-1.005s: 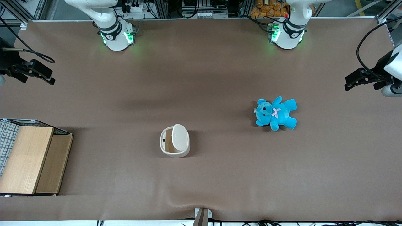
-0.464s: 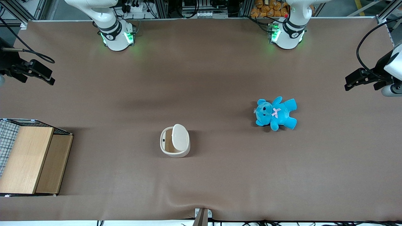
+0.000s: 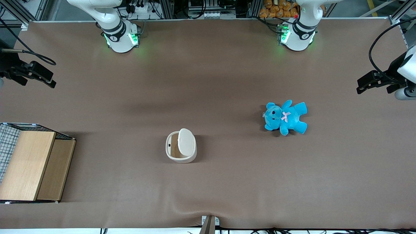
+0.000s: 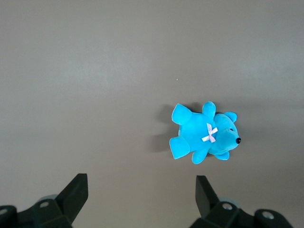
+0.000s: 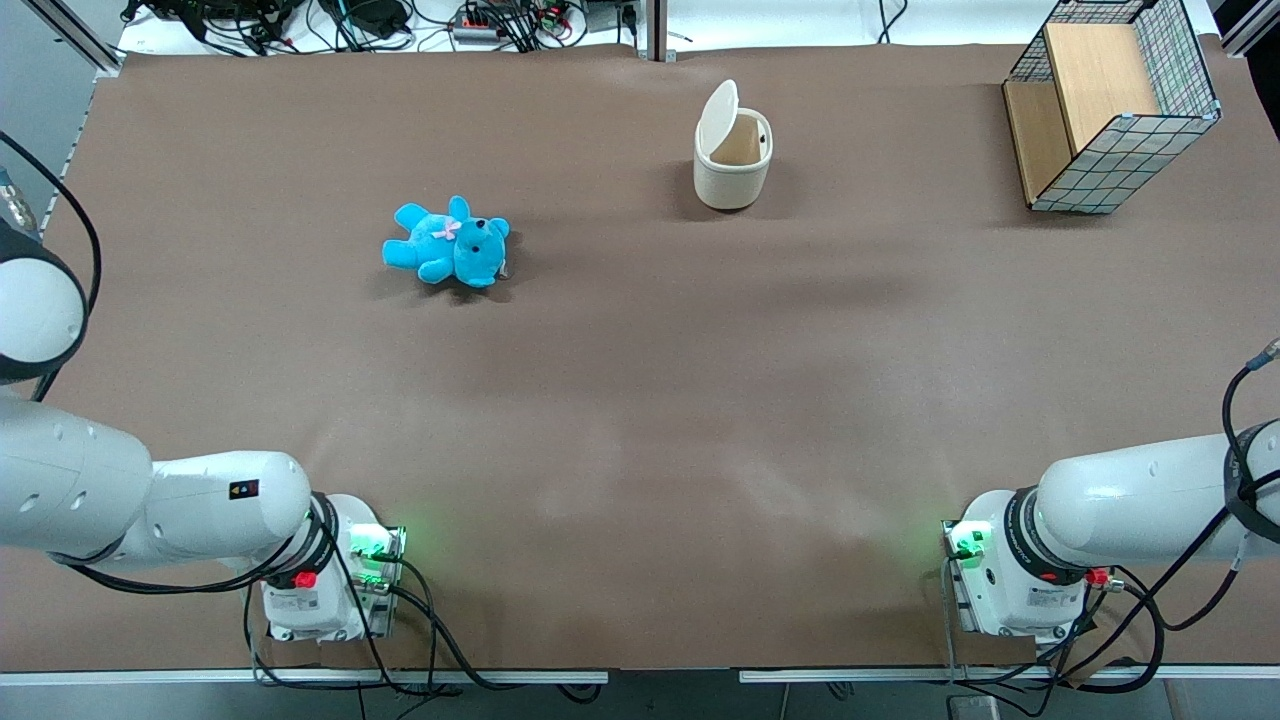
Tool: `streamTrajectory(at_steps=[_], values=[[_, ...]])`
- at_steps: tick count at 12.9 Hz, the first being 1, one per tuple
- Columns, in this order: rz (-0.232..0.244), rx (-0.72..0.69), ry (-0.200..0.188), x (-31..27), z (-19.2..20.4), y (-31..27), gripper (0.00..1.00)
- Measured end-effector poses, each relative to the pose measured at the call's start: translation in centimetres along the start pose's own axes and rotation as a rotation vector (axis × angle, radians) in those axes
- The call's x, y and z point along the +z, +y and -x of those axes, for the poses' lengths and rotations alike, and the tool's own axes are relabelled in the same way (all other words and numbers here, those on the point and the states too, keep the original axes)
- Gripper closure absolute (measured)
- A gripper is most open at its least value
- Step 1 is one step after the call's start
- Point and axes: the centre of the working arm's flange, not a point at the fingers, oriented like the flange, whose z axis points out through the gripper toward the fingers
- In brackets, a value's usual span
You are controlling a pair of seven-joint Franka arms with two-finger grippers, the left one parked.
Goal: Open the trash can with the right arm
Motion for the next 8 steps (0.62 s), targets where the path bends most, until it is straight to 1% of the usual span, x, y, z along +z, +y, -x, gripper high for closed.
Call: streamTrajectory(at_steps=[4, 8], values=[[0.019, -0.055, -0.003, 0.6, -0.5, 0.8, 0.00], [0.021, -0.054, -0.015, 1.8, -1.4, 1.7, 0.00]])
